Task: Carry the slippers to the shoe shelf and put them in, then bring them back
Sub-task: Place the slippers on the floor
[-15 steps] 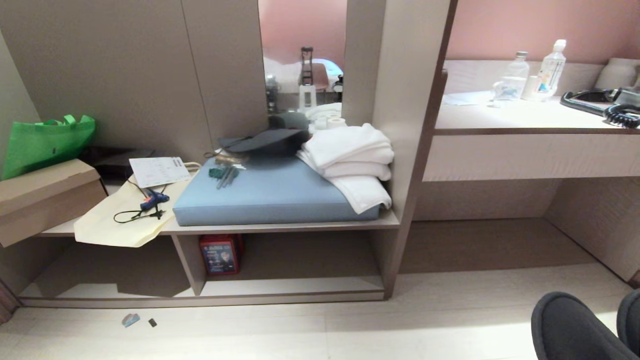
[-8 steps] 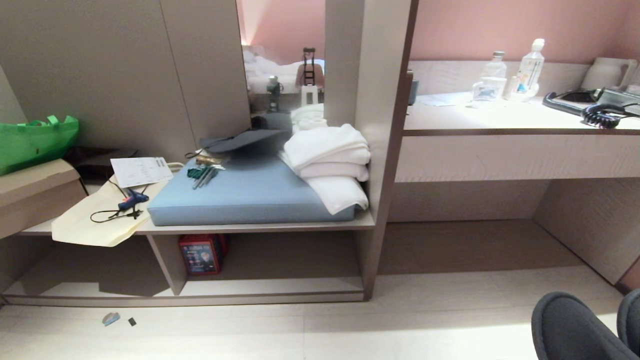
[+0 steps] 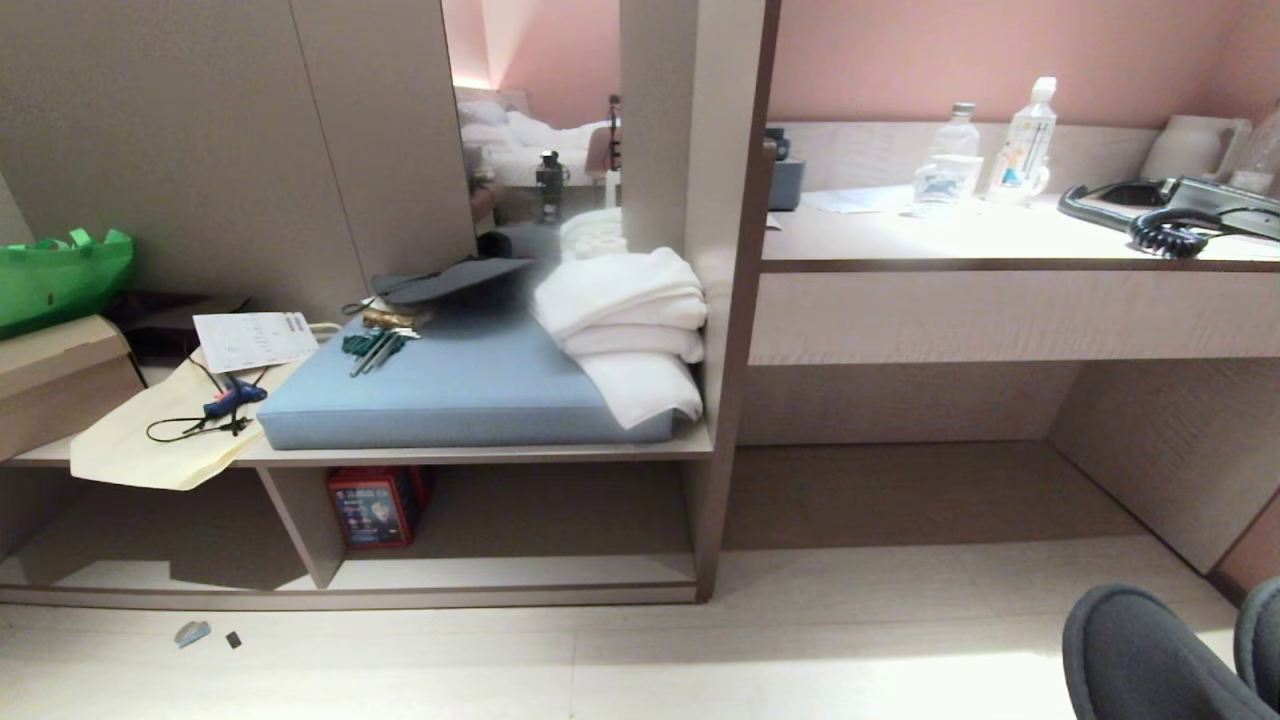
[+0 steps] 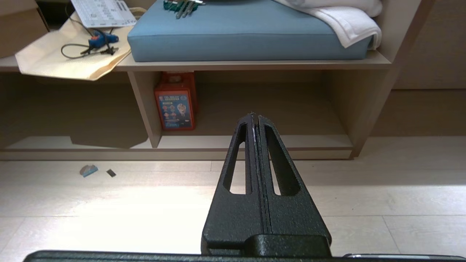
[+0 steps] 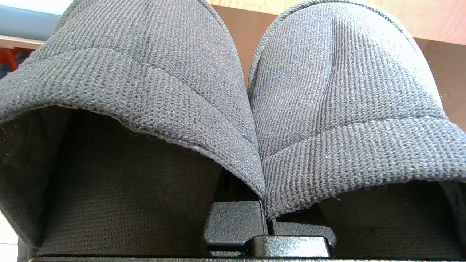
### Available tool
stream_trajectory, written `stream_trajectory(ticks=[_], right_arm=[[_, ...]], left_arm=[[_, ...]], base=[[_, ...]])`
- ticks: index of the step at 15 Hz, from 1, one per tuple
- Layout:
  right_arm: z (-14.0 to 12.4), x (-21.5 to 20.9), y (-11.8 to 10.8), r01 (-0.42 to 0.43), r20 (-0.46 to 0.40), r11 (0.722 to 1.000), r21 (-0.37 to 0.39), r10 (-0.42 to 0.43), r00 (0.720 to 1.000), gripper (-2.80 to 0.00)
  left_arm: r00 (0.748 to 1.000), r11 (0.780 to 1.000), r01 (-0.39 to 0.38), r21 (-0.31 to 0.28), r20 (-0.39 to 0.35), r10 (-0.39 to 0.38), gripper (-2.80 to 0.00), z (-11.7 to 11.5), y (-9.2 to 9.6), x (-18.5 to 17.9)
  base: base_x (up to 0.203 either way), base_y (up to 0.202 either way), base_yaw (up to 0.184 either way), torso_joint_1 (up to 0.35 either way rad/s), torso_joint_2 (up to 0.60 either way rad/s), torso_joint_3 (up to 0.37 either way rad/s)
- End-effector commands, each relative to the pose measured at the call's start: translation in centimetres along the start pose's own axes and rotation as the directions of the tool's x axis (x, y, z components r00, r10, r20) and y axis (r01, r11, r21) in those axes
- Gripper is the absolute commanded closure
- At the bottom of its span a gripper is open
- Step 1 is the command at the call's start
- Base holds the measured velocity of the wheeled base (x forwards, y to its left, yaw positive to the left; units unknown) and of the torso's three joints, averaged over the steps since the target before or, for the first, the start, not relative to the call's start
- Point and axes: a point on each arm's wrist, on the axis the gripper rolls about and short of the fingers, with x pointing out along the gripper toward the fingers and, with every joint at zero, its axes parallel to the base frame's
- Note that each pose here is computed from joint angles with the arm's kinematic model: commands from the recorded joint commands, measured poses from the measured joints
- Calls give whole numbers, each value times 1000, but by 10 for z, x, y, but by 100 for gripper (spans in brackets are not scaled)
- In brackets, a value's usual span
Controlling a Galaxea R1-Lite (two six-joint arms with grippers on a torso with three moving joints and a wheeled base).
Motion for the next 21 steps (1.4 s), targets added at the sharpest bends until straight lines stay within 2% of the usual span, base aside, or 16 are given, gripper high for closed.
stream_trajectory(ticks=[1, 5, 21], right_arm=[[0, 0, 0, -3, -3, 1000, -1, 3, 1000, 0], [0, 0, 0, -3, -2, 1000, -1, 3, 1000, 0], [0, 0, 0, -3, -2, 1000, 2, 3, 1000, 0]], left_arm=[[1000, 1000, -2, 0, -1, 2, 0, 0, 0, 0], [1000, 1000, -2, -1, -1, 2, 0, 0, 0, 0], [1000, 1000, -3, -1, 0, 3, 0, 0, 0, 0]], base=[[0, 0, 0, 0, 0, 0], [0, 0, 0, 2, 2, -55], [0, 0, 0, 2, 3, -199]])
